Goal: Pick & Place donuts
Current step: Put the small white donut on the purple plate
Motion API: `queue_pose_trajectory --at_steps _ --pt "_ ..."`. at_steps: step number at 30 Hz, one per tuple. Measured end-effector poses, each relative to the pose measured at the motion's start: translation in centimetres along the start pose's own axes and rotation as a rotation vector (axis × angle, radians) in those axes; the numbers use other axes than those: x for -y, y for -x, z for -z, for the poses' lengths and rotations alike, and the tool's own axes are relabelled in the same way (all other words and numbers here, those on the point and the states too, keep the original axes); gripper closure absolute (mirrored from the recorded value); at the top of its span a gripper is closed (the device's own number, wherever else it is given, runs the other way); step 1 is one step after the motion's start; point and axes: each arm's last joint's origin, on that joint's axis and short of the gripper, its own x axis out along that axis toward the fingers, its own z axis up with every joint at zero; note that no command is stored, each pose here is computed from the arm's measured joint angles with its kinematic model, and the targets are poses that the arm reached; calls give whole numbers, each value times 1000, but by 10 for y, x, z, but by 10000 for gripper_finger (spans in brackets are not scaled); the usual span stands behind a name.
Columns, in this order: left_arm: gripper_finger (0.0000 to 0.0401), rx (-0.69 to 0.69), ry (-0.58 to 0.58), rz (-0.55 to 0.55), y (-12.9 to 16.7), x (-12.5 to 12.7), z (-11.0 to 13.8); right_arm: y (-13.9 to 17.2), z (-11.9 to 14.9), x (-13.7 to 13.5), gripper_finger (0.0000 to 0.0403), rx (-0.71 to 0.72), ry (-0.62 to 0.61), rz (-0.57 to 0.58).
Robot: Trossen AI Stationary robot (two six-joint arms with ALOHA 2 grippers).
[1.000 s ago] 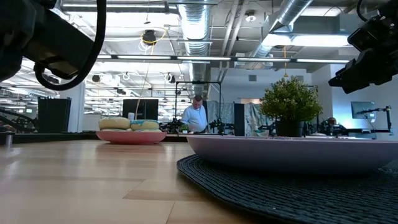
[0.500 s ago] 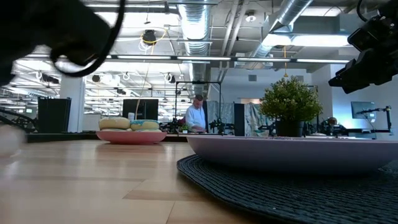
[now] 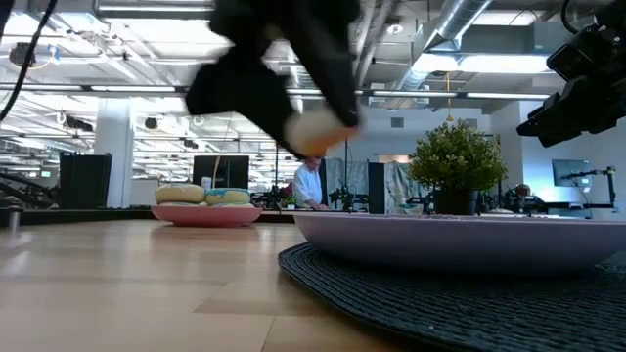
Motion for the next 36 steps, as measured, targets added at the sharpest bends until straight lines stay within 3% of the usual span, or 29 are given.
queue_pose_trajectory --at_steps 7,14,22,36 --pt "202 -99 -40 -2 -26 -18 -22 0 0 0 403 -2 0 0" --pt "202 -86 -82 18 -31 -22 -34 -1 0 0 403 0 0 0" --pt "202 -101 -171 92 -33 -20 -40 -1 0 0 403 -11 0 1" --pt "190 -102 -198 89 -33 -22 -41 -1 1 0 403 -12 1 1"
